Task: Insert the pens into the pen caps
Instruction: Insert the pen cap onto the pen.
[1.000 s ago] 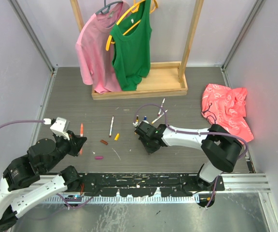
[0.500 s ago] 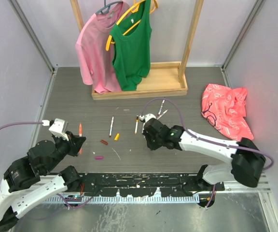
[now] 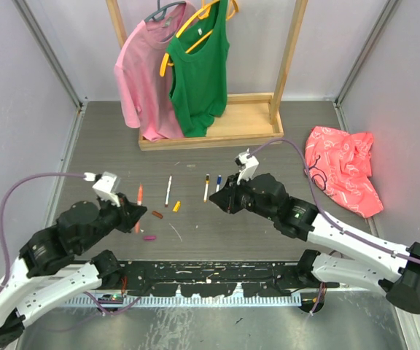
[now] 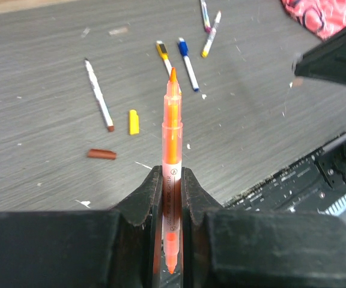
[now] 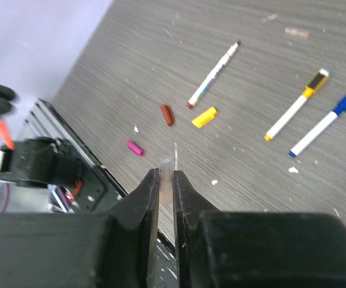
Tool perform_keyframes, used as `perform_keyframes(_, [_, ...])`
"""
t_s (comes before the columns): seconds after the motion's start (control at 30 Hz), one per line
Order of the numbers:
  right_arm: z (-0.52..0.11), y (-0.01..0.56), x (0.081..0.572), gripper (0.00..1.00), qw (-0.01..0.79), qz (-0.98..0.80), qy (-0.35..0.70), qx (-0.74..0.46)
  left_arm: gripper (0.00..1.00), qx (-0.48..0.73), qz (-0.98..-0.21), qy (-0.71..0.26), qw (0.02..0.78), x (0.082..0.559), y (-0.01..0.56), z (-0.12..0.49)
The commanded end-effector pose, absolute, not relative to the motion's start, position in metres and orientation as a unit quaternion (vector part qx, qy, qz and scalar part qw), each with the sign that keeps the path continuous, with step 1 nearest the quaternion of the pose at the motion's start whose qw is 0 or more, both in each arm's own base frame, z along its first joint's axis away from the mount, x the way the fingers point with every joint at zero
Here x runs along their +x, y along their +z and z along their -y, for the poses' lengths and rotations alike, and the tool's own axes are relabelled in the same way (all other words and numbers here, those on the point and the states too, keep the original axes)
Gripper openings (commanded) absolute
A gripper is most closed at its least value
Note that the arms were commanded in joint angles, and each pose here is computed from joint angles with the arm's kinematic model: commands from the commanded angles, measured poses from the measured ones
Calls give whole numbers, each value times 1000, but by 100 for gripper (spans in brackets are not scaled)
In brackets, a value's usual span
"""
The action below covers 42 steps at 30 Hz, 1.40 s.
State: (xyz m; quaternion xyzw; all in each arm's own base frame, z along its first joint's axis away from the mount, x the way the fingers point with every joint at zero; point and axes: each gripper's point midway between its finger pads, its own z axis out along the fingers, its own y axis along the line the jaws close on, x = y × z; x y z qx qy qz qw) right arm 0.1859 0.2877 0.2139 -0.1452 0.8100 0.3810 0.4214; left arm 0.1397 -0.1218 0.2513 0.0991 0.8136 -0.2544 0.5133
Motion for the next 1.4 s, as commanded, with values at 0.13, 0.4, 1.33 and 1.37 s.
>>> perform_keyframes(0.13, [-293,288,181,0,473,-729,483,-107,0,162,-797,-371,448,139,260,207])
perform_keyframes(0.4, [-290,298,166,0,470,-665,577,-58,0,173,-788,-389,445,140,260,235])
perform_keyframes(1.33, [-263,348,149,0,526,-532,664,-29,0,214,-750,-384,494,105,268,299])
perform_keyframes(1.37, [-264,348,150,0,525,-533,663,-28,0,213,-749,-386,495,105,269,298])
